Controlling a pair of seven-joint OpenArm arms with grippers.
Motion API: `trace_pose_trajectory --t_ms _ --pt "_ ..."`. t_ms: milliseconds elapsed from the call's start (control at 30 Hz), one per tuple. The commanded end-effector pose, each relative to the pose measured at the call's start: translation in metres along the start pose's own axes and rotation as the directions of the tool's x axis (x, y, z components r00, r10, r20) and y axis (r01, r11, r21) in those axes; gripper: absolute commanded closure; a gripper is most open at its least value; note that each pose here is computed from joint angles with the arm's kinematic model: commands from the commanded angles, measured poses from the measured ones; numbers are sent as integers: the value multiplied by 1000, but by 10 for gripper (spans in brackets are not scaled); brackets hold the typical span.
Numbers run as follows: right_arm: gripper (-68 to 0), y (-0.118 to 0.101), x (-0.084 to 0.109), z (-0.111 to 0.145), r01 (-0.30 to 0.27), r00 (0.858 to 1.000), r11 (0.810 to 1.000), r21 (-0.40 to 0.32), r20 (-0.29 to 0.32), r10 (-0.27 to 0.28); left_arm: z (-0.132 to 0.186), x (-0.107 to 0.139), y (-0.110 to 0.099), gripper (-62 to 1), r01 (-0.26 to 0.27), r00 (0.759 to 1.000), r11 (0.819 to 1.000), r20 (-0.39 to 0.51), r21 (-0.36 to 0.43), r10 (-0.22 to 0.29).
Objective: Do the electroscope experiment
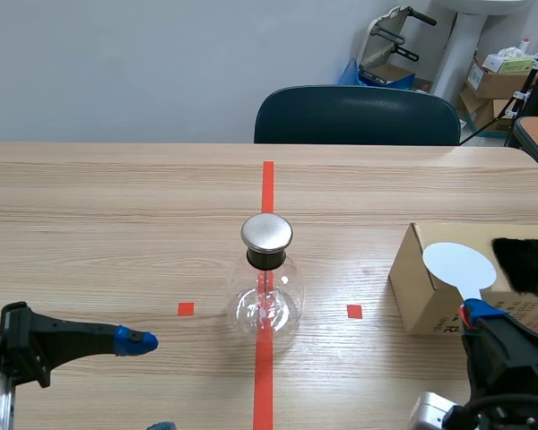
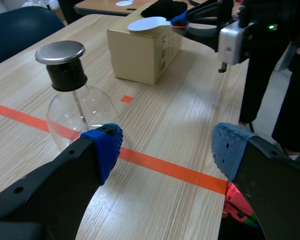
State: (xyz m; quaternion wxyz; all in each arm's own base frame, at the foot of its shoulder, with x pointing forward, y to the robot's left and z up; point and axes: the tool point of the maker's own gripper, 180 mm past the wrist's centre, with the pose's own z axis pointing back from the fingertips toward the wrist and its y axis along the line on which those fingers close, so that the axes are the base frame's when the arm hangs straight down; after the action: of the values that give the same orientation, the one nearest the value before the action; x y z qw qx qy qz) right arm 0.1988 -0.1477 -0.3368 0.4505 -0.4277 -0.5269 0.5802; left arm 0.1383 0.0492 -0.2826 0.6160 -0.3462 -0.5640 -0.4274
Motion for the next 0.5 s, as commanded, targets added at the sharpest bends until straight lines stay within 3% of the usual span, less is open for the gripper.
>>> trace_pose_trajectory --t_ms 0,167,367,467 --pt "-17 -14 -5 -2 -49 999 997 -62 -12 49 -3 8 2 -403 -9 1000 1000 29 12 9" --pt "-17 -6 -9 0 -78 996 997 -28 -35 77 -3 14 4 -403 19 1000 1000 23 17 -20" --pt "-17 -7 -13 -3 -88 995 996 -31 -54 87 -1 13 12 -404 15 1000 999 0 47 -15" --pt "-17 -3 -12 -5 -93 995 995 -24 -49 91 1 14 12 -441 19 1000 999 -5 42 -19"
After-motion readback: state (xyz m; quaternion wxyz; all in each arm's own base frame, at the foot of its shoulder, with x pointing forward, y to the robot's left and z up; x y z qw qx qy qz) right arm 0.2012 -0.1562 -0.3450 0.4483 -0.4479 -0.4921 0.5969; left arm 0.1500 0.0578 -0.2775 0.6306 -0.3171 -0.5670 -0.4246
